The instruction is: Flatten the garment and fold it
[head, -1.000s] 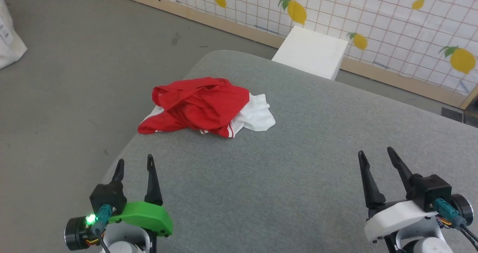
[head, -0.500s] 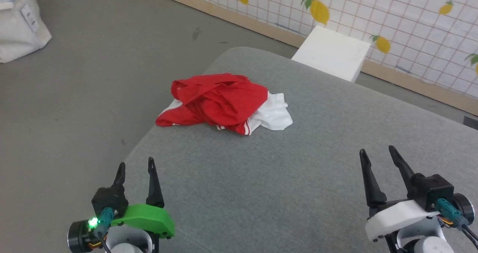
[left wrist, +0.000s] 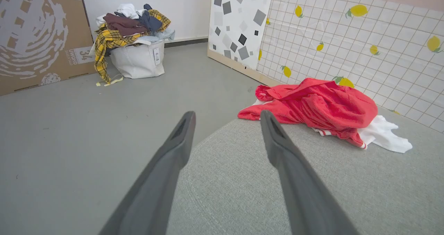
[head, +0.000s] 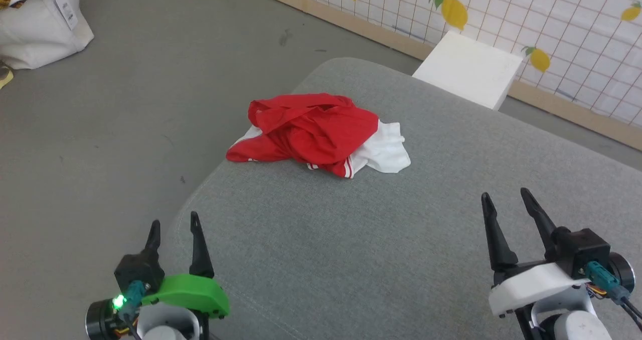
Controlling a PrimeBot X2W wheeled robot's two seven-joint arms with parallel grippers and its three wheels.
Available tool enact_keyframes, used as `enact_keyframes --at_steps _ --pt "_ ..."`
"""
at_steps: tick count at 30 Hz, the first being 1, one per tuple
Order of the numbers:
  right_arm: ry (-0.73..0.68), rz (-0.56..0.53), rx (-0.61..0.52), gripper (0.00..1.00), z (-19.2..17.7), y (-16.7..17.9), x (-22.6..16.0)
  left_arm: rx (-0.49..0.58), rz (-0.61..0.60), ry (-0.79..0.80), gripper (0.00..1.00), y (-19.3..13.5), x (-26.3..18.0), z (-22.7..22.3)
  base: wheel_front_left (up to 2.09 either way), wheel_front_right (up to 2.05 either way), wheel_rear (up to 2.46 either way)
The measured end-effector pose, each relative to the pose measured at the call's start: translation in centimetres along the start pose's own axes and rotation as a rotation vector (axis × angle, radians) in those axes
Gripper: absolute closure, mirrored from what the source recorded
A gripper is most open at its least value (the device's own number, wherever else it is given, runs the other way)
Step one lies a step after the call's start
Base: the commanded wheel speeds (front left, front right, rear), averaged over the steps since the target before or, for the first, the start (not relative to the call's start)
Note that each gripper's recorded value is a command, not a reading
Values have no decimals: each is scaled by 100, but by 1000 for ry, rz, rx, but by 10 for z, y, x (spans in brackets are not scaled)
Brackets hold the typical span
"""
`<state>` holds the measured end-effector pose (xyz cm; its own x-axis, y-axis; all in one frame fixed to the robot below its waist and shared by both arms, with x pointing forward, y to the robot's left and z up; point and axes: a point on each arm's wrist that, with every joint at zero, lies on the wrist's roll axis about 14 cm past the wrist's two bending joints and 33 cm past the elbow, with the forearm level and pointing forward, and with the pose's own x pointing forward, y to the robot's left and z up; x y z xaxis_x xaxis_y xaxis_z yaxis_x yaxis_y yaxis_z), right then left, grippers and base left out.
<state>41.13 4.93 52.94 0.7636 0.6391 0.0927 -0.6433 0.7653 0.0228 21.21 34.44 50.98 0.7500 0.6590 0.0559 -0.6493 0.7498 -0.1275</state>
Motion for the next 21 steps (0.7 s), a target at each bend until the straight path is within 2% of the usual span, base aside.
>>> enact_keyframes --at_steps 5,12,17,21 --pt "-11 -1 13 0 -1 -3 7 -21 -75 -23 0 -20 22 12 0 0 0" --pt "-29 -36 17 0 -2 -23 20 1 -215 -9 0 -65 97 48 0 0 0" --pt "-19 -89 41 0 -16 -47 22 -14 -270 102 0 -93 149 49 0 0 0" --pt "-19 -153 53 0 -28 -74 18 15 -288 291 0 -109 178 16 0 0 0"
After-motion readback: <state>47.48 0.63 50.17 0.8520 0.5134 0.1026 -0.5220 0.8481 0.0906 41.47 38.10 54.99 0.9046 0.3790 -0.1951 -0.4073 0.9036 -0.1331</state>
